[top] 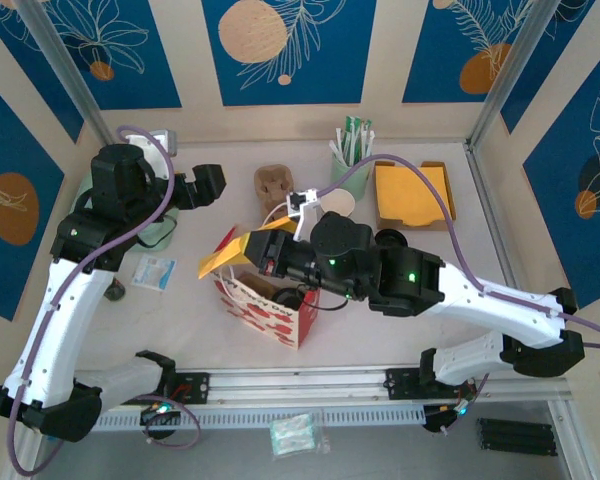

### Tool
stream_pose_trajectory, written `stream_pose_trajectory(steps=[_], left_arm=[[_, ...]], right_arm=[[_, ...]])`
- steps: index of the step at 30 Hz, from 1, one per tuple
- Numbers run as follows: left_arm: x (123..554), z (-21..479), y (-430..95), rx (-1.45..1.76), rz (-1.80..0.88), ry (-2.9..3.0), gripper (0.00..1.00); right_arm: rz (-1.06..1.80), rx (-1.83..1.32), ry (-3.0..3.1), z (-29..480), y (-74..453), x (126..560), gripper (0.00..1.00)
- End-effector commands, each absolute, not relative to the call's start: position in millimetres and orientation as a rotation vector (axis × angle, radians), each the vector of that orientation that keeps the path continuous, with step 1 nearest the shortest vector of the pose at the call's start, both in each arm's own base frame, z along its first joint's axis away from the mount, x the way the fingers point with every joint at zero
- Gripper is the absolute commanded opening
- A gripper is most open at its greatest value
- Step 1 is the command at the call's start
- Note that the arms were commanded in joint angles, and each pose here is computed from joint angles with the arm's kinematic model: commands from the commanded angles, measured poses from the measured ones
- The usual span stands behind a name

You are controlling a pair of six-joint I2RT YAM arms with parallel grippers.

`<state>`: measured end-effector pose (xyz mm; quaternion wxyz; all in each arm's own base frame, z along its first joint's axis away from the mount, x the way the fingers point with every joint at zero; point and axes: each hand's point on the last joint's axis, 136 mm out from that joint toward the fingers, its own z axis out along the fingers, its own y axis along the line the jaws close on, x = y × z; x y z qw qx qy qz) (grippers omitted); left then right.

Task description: Pack the takeout coffee

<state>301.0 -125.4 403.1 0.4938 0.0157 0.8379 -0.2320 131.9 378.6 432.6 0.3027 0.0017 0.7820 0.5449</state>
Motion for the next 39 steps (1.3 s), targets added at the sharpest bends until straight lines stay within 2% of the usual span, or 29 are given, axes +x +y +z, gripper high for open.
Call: stream_pose_trajectory(steps=[1, 22, 39], left_arm=[[297, 411, -124, 0.029, -0.592, 2.004, 1.00], [297, 408, -124, 0.024, -0.600, 2.008, 0.99], [298, 406, -123, 0.015, -0.604, 2.010, 0.99]], right_arm=[[1.448, 0.030, 2.028, 446, 377, 131, 0.00], [1.465, 0.000, 1.984, 461, 377, 112, 0.00], [1.373, 0.160, 2.044, 425, 352, 134, 0.00]])
